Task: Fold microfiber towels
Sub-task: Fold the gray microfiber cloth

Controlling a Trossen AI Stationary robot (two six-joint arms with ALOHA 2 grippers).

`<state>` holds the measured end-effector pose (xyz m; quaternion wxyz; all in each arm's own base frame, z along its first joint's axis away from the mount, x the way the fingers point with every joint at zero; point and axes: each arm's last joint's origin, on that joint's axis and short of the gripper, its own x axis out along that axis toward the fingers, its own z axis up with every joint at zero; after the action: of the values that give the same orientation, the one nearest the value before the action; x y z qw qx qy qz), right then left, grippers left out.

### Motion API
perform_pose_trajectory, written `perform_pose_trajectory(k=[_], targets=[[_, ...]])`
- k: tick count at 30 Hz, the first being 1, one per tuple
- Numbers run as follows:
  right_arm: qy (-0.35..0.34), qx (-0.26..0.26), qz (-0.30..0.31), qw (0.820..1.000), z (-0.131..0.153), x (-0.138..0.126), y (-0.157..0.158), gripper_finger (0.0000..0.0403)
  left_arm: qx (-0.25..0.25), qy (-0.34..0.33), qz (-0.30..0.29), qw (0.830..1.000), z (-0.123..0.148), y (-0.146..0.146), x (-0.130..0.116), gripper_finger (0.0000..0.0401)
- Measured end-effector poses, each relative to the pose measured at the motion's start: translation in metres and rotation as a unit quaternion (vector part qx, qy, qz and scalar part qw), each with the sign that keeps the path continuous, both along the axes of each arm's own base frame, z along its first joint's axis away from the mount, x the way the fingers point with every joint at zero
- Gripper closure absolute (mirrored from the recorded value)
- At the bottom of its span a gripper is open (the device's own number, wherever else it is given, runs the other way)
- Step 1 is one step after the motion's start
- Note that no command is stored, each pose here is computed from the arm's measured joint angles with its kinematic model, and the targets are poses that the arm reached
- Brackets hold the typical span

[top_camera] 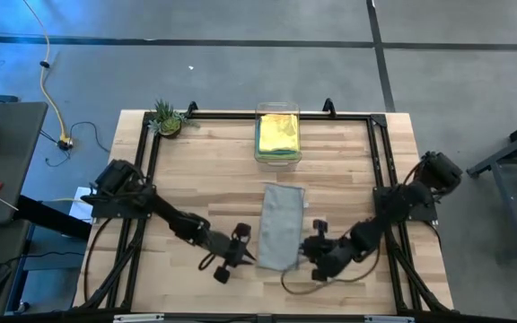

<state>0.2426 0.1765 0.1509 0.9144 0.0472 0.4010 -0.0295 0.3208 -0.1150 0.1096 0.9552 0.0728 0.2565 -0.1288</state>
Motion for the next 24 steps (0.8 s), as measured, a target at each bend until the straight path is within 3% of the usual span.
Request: perform_pose_trajectory(k=[5, 10, 14, 24], targets=[[-0.015, -0.036, 0.072, 0.997, 0.006, -0.002, 0.027, 0.0293, 0.020, 0.007, 0.006, 1.000, 0.008, -0.016, 0.005, 0.0317], [-0.018, -0.105, 0.134, 0.985, 0.002, 0.008, 0.052, 0.0254, 0.025, 0.008, 0.023, 0.999, 0.008, -0.017, 0.004, 0.0291], [0.001, -0.161, 0.152, 0.975, 0.001, 0.020, 0.064, 0.0247, 0.013, 0.012, 0.037, 0.999, 0.008, -0.013, 0.006, 0.0285], [0.064, -0.196, 0.177, 0.962, -0.014, 0.034, 0.074, 0.0251, 0.017, 0.013, 0.037, 0.999, 0.007, -0.011, 0.006, 0.0284]])
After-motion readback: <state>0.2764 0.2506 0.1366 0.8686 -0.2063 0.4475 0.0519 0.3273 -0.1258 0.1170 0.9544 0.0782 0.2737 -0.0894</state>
